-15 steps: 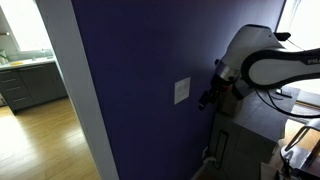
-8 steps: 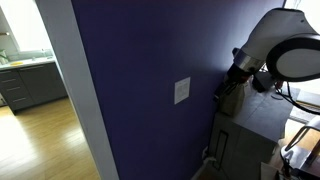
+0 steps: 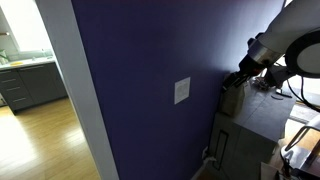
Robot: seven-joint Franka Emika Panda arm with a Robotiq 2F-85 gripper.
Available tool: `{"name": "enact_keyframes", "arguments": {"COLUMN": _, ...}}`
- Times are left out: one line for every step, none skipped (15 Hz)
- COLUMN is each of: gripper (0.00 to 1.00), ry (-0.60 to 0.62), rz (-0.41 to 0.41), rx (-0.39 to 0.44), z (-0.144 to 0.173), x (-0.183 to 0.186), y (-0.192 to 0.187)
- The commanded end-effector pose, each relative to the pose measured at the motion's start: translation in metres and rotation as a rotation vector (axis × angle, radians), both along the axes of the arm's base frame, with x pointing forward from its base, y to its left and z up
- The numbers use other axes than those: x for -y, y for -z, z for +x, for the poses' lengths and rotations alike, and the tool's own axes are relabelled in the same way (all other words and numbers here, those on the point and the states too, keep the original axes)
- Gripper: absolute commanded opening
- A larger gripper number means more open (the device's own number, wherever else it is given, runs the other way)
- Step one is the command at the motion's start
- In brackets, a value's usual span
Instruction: Turn the left light switch off
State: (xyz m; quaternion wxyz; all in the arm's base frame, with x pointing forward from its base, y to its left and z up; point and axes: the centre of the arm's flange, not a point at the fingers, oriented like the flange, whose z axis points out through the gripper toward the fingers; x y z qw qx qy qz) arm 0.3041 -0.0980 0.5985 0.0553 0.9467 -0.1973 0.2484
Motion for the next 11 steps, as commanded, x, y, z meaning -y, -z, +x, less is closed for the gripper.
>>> {"name": "enact_keyframes", "arguments": {"gripper": 1.00, "ry": 0.032, "rz": -0.005, "rx": 0.050, "z": -0.0069, "x": -0.0058, "y": 0.0035}}
{"name": "enact_keyframes", "arguments": {"gripper": 1.00, "ry": 0.033, "rz": -0.009, "rx": 0.058, "z": -0.0051, "x": -0.0066, "y": 0.0037}}
{"name": "enact_keyframes", "arguments": {"gripper": 1.00, "ry": 0.036, "rz": -0.010, "rx": 0.068, "z": -0.0040, "x": -0.0072, "y": 0.0036}}
{"name": "enact_keyframes", "arguments": {"gripper": 1.00, "ry": 0.042, "rz": -0.014, "rx": 0.083, "z": -0.0018, "x": -0.0068, "y": 0.0037}}
{"name": "enact_keyframes", "arguments": {"gripper": 1.00, "ry": 0.017, "rz": -0.005, "rx": 0.055, "z": 0.0007, "x": -0.0038, "y": -0.0059}}
{"name": "enact_keyframes", "arguments": {"gripper": 1.00, "ry": 0.020, "rz": -0.005, "rx": 0.065, "z": 0.0015, "x": -0.0043, "y": -0.0062}}
{"name": "enact_keyframes", "arguments": {"gripper": 1.00, "ry": 0.022, "rz": -0.005, "rx": 0.070, "z": 0.0020, "x": -0.0048, "y": -0.0056}}
{"name": "enact_keyframes", "arguments": {"gripper": 1.00, "ry": 0.023, "rz": -0.005, "rx": 0.069, "z": 0.0022, "x": -0.0051, "y": -0.0045}}
{"name": "enact_keyframes", "arguments": {"gripper": 1.00, "ry": 0.024, "rz": -0.004, "rx": 0.068, "z": 0.0022, "x": -0.0051, "y": -0.0036}}
{"name": "enact_keyframes", "arguments": {"gripper": 1.00, "ry": 0.024, "rz": -0.004, "rx": 0.067, "z": 0.0022, "x": -0.0051, "y": -0.0030}}
{"name": "enact_keyframes", "arguments": {"gripper": 1.00, "ry": 0.024, "rz": -0.004, "rx": 0.067, "z": 0.0023, "x": -0.0051, "y": -0.0027}}
